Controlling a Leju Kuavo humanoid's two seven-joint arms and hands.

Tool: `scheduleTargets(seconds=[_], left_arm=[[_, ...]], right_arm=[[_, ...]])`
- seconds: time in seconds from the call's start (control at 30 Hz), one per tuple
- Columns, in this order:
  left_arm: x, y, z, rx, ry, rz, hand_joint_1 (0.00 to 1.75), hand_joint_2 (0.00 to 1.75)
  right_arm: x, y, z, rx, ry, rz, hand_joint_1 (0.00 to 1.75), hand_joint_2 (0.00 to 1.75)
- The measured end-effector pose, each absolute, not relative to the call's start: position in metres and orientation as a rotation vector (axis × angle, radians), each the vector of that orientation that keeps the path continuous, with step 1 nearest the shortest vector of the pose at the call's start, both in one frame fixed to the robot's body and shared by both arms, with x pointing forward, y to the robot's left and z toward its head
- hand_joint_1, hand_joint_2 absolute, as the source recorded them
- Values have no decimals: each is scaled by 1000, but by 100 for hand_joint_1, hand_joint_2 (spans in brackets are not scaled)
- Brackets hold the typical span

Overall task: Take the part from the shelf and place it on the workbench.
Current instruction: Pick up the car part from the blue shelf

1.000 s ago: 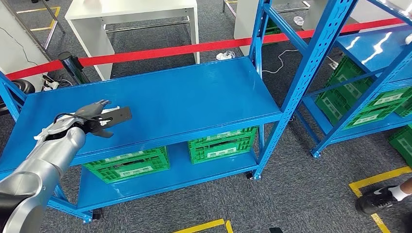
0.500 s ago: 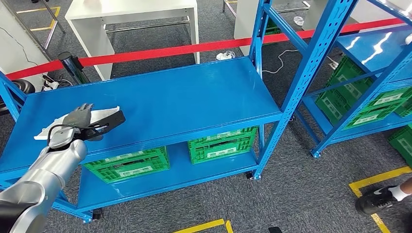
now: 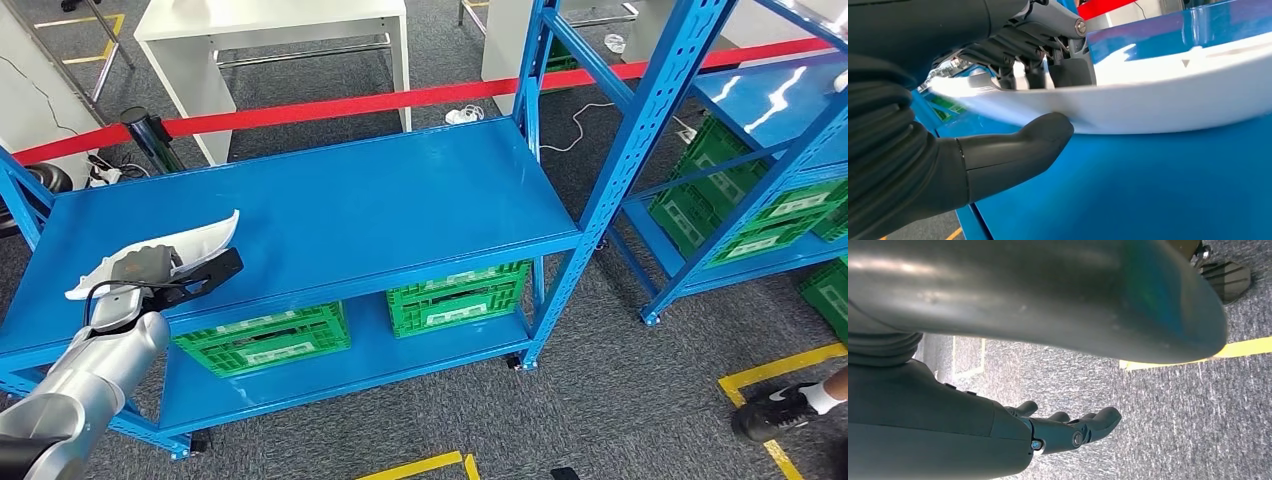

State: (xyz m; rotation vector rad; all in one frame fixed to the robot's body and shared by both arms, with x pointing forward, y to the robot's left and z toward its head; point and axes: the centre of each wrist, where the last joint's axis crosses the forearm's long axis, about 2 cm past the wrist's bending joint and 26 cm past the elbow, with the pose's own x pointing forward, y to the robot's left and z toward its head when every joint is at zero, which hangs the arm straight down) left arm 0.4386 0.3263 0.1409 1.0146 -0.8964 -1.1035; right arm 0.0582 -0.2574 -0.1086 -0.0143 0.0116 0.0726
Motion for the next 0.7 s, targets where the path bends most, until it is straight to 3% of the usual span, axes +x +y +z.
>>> scheduleTargets(seconds=[0.7], left_arm=[[439,328,142,1022,-1030,-1102,175,175]], right_arm=[[64,-257,-108,-19,0,79,0,0]])
